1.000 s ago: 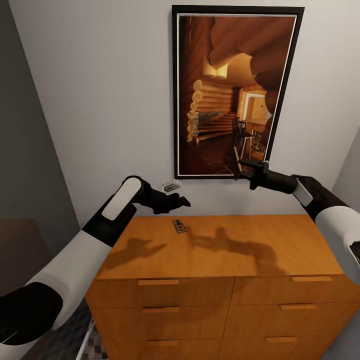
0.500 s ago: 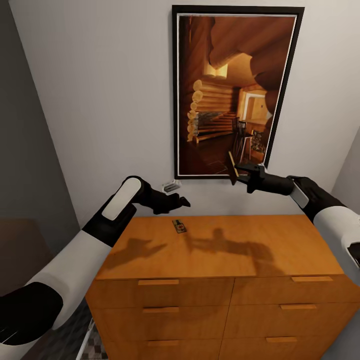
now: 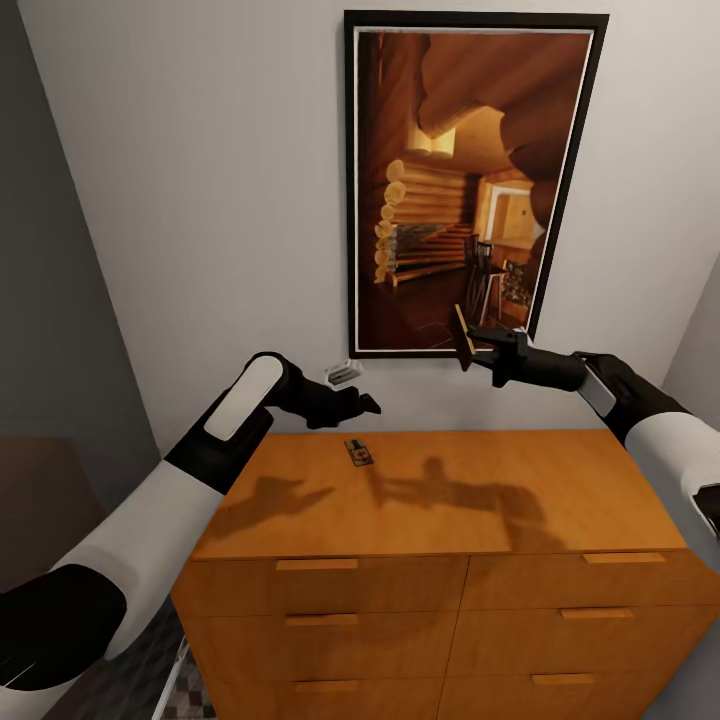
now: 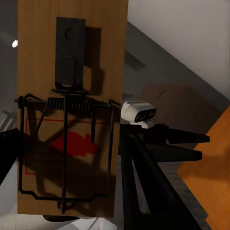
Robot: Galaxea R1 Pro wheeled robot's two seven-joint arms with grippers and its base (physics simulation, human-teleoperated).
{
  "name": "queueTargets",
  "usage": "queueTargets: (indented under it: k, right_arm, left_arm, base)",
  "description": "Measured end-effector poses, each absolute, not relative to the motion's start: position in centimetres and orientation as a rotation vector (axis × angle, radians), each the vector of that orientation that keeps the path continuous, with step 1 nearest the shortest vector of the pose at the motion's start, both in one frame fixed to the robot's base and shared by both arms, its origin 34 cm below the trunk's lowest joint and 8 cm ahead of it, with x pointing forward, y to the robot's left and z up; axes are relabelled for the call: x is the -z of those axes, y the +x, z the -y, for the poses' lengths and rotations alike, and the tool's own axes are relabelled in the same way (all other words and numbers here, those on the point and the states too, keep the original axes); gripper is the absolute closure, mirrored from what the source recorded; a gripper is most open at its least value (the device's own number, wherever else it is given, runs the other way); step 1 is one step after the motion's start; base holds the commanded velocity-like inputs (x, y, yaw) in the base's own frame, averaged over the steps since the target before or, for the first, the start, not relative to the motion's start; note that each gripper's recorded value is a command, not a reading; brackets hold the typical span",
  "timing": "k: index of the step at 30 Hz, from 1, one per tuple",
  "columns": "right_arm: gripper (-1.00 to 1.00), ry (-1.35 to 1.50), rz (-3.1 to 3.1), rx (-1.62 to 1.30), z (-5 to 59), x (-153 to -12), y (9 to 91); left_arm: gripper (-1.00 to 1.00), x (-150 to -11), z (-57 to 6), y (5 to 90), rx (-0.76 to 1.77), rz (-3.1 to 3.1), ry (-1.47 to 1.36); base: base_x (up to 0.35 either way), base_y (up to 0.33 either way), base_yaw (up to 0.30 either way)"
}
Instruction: Take the four mousetraps from the cabinet in the bathroom and place them on the bathroom floor. Make sure all four end up on the same floor surface, and ensure that at least two of them are either under or directly next to the same bathroom sink.
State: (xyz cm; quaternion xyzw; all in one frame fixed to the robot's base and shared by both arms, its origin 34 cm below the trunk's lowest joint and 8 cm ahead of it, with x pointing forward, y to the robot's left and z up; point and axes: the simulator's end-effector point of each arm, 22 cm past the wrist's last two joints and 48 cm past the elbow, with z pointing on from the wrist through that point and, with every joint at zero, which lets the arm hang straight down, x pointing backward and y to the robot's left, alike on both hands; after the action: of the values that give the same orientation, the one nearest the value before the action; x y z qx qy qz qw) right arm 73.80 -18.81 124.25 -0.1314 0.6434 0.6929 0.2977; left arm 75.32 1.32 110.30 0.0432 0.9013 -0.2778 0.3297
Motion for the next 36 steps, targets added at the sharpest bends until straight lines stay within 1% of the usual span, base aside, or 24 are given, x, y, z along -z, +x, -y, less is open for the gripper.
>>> queueTargets:
  k: [23, 27, 30, 36]
  right_arm:
    - [1.0, -0.349, -1.707, -1.845, 18.8, -124.3, 73.8]
    - [1.0, -0.349, -1.706, -1.846, 18.8, -124.3, 73.8]
    - [1.0, -0.349, -1.706, -1.846, 18.7, -124.3, 73.8]
    - [1.0, -0.349, -1.706, -1.846, 18.7, -124.3, 73.8]
  left_arm:
    - [-1.0, -107.8, -1.6, 75.5, 0.679, -2.425, 0.075]
    - [-1.0, -106.1, -1.1, 75.7, 0.608, -2.458, 0.073]
    - [-1.0, -105.3, -1.4, 76.0, 0.531, -2.465, 0.076]
    - [-1.0, -104.7, -1.8, 76.3, 0.486, -2.471, 0.075]
  base:
    - [0.0, 0.0, 0.0]
    - [0.0, -0.003, 0.026]
    - [0.0, -0.143, 0.194]
    - [0.0, -0.252, 0.191]
